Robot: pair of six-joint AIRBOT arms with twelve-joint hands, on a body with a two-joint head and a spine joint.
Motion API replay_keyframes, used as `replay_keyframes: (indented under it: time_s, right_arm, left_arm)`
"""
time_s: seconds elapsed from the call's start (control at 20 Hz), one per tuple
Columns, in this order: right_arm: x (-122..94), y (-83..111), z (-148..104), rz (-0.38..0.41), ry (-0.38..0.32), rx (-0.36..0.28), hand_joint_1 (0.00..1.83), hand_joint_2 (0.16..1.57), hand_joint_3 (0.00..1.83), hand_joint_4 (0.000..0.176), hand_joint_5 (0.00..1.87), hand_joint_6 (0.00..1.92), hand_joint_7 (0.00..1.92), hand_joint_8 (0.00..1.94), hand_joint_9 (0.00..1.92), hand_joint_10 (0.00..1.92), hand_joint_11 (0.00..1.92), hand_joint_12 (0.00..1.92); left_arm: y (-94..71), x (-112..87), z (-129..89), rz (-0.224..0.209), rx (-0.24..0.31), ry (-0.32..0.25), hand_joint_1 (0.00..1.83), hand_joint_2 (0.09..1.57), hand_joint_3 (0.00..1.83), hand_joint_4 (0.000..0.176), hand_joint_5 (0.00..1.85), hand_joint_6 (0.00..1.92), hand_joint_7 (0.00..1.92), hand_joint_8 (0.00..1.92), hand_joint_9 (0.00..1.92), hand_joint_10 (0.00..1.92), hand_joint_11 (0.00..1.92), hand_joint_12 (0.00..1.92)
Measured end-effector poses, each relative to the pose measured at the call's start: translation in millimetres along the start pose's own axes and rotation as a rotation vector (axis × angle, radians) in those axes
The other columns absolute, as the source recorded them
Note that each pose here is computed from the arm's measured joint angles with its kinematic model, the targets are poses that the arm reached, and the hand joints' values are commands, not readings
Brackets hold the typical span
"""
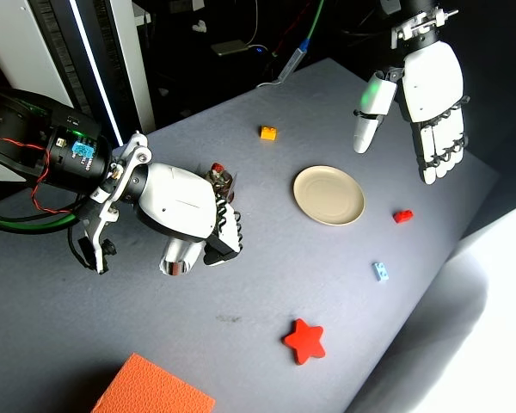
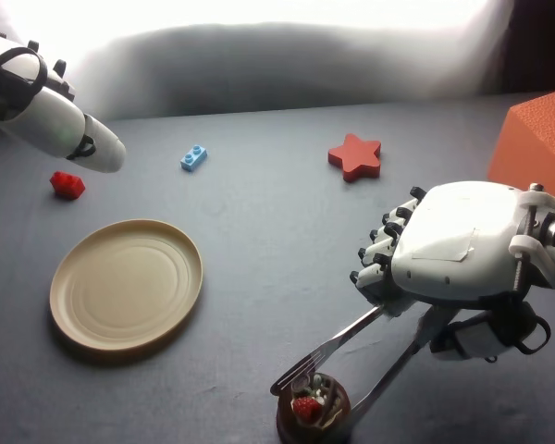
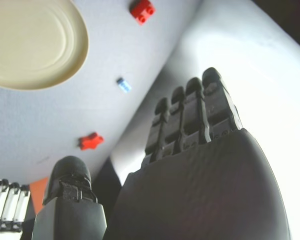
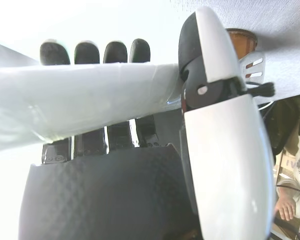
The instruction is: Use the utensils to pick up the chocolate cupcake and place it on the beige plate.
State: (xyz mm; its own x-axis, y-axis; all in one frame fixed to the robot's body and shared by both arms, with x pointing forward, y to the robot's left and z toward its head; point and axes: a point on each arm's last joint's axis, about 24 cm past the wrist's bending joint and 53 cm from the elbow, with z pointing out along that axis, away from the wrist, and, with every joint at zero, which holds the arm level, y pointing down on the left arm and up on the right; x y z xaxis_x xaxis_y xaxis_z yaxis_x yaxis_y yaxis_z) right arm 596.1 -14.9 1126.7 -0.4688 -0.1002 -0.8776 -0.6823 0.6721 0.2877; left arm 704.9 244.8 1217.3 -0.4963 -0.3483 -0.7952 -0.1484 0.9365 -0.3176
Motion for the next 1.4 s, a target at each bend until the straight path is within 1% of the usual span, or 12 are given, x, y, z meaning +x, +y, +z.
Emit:
replay_keyframes:
  time_s: [0.1, 0.2, 0.25, 0.35, 0.5, 0.65, 0.7, 1.05, 1.2, 1.25, 1.3, 1.4]
  right_arm:
    - [0, 0.0, 0, 0.001, -0.001, 0.000, 1.20, 1.24, 0.00, 0.000, 0.72, 1.19, 0.78, 1.55, 0.60, 1.57, 0.61, 1.63]
    - [0, 0.0, 0, 0.000, 0.000, 0.000, 1.20, 1.25, 0.00, 0.000, 0.72, 1.15, 0.77, 1.58, 0.62, 1.57, 0.64, 1.67]
    - [0, 0.0, 0, 0.000, 0.000, 0.000, 1.21, 1.24, 0.00, 0.000, 0.71, 1.19, 0.81, 1.52, 0.66, 1.55, 0.69, 1.66]
    - [0, 0.2, 0, -0.002, 0.000, 0.000, 1.21, 1.25, 0.00, 0.000, 0.66, 1.25, 0.81, 1.53, 0.71, 1.56, 0.73, 1.64]
    - [0, 0.2, 0, -0.002, 0.000, 0.000, 1.21, 1.24, 0.00, 0.000, 0.71, 1.18, 0.80, 1.55, 0.70, 1.57, 0.71, 1.64]
    - [0, 1.0, 1, -0.002, 0.000, -0.002, 1.22, 1.24, 0.00, 0.000, 0.71, 1.20, 0.83, 1.50, 0.73, 1.59, 0.72, 1.63]
    - [0, 1.0, 1, -0.001, 0.000, -0.002, 1.21, 1.23, 0.00, 0.000, 0.74, 1.17, 0.83, 1.48, 0.74, 1.53, 0.75, 1.59]
    - [0, 0.6, 0, 0.028, -0.001, -0.002, 1.22, 1.22, 0.00, 0.000, 0.73, 1.18, 0.85, 1.45, 0.75, 1.54, 0.76, 1.61]
    - [-12, 2.4, -1, 0.049, -0.020, -0.005, 1.23, 1.22, 0.00, 0.000, 0.76, 1.10, 0.84, 1.49, 0.73, 1.58, 0.73, 1.64]
    - [-19, 3.1, -2, 0.054, -0.036, -0.007, 1.22, 1.23, 0.00, 0.000, 0.73, 1.16, 0.83, 1.50, 0.72, 1.61, 0.71, 1.64]
    - [-25, 3.7, -3, 0.059, -0.051, -0.009, 1.22, 1.22, 0.00, 0.000, 0.74, 1.16, 0.85, 1.46, 0.74, 1.59, 0.76, 1.61]
    - [-35, 6.4, -3, 0.072, -0.071, -0.015, 1.21, 1.23, 0.00, 0.000, 0.73, 1.20, 0.83, 1.47, 0.73, 1.56, 0.75, 1.61]
  left_arm:
    - [-0.1, 0.0, 0, 0.000, 0.000, 0.000, 0.01, 1.11, 0.00, 0.000, 0.00, 0.00, 0.00, 0.00, 0.00, 0.00, 0.01, 0.01]
    - [0.0, 0.0, 0, 0.000, 0.000, 0.000, 0.01, 1.11, 0.00, 0.000, 0.00, 0.00, 0.00, 0.00, 0.00, 0.00, 0.00, 0.01]
    - [0.0, 0.0, 0, 0.000, 0.000, 0.000, 0.02, 1.11, 0.00, 0.000, 0.00, 0.00, 0.00, 0.00, 0.00, 0.00, 0.00, 0.01]
    - [0.0, 0.0, 0, 0.000, 0.000, 0.000, 0.04, 1.11, 0.00, 0.000, 0.00, 0.00, 0.00, 0.00, 0.00, 0.00, 0.01, 0.01]
    - [0.0, 0.0, 0, 0.000, 0.000, 0.000, 0.05, 1.10, 0.00, 0.000, 0.00, 0.00, 0.00, 0.00, 0.00, 0.00, 0.01, 0.01]
    - [0.2, 0.1, 0, 0.000, -0.001, 0.000, 0.03, 1.11, 0.00, 0.000, 0.00, 0.00, 0.00, 0.00, 0.01, 0.00, 0.01, 0.02]
    - [0.5, 0.0, 0, 0.000, -0.001, 0.000, 0.02, 1.11, 0.00, 0.000, 0.00, 0.00, 0.00, 0.00, 0.00, 0.00, 0.00, 0.01]
    - [0.7, 0.2, 0, 0.000, -0.003, 0.001, 0.02, 1.10, 0.00, 0.000, 0.00, 0.00, 0.00, 0.00, 0.00, 0.00, 0.00, 0.00]
    - [0.7, 0.2, 0, 0.000, -0.003, 0.001, 0.04, 1.10, 0.00, 0.000, 0.00, 0.00, 0.00, 0.00, 0.00, 0.00, 0.00, 0.00]
    - [0.7, 0.2, 0, 0.000, -0.003, 0.001, 0.04, 1.11, 0.00, 0.000, 0.00, 0.00, 0.00, 0.00, 0.00, 0.00, 0.00, 0.00]
    - [0.8, 0.2, 0, 0.000, -0.003, 0.001, 0.05, 1.10, 0.00, 0.000, 0.00, 0.00, 0.00, 0.00, 0.00, 0.00, 0.00, 0.00]
    - [0.8, 0.2, 0, 0.000, -0.003, 0.001, 0.04, 1.11, 0.00, 0.000, 0.00, 0.00, 0.00, 0.00, 0.00, 0.00, 0.00, 0.00]
